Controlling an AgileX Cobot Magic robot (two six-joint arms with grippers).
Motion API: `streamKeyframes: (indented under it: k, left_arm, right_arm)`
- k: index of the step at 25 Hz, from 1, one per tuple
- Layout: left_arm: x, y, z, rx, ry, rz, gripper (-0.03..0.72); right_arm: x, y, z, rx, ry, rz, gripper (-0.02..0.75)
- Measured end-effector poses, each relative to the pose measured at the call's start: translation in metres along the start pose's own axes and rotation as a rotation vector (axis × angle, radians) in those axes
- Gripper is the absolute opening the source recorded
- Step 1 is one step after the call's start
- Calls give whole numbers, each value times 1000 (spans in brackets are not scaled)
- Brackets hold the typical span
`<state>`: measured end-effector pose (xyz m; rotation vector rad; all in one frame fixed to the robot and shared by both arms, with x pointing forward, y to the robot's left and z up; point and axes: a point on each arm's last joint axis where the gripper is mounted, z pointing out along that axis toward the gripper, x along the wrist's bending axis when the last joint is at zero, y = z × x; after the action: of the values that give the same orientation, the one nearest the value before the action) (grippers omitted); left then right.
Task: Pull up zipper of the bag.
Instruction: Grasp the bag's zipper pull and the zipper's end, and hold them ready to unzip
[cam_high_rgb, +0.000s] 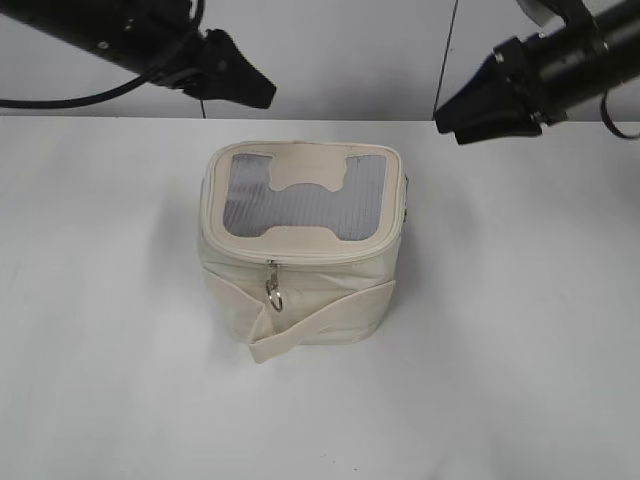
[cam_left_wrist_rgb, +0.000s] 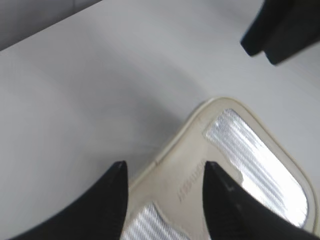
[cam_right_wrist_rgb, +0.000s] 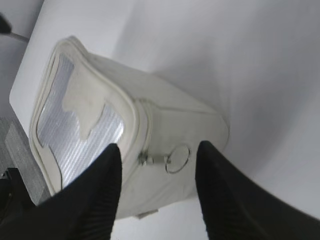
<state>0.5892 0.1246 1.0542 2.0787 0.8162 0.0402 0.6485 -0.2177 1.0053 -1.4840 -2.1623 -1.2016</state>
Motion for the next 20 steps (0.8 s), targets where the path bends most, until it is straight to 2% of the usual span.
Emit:
streamKeyframes:
  k: [4, 8, 11, 15, 20]
  left_arm:
    - [15, 28, 44, 62, -98, 96, 373]
    - [8, 44, 81, 155, -129, 260, 373]
    - [-6, 45, 102, 203, -155, 335, 373]
    - [-18, 39, 120, 250, -192, 365, 373]
    - [-20, 35, 126, 270, -202, 371, 354]
  right_arm:
    - [7, -60, -7, -84, -34, -31, 390]
    - [8, -90, -1, -133, -60, -109, 390]
    - [4, -96, 1, -145, -77, -130, 390]
    - [4, -95, 1, -154, -80, -145, 390]
    - [4, -95, 1, -153, -84, -170, 389]
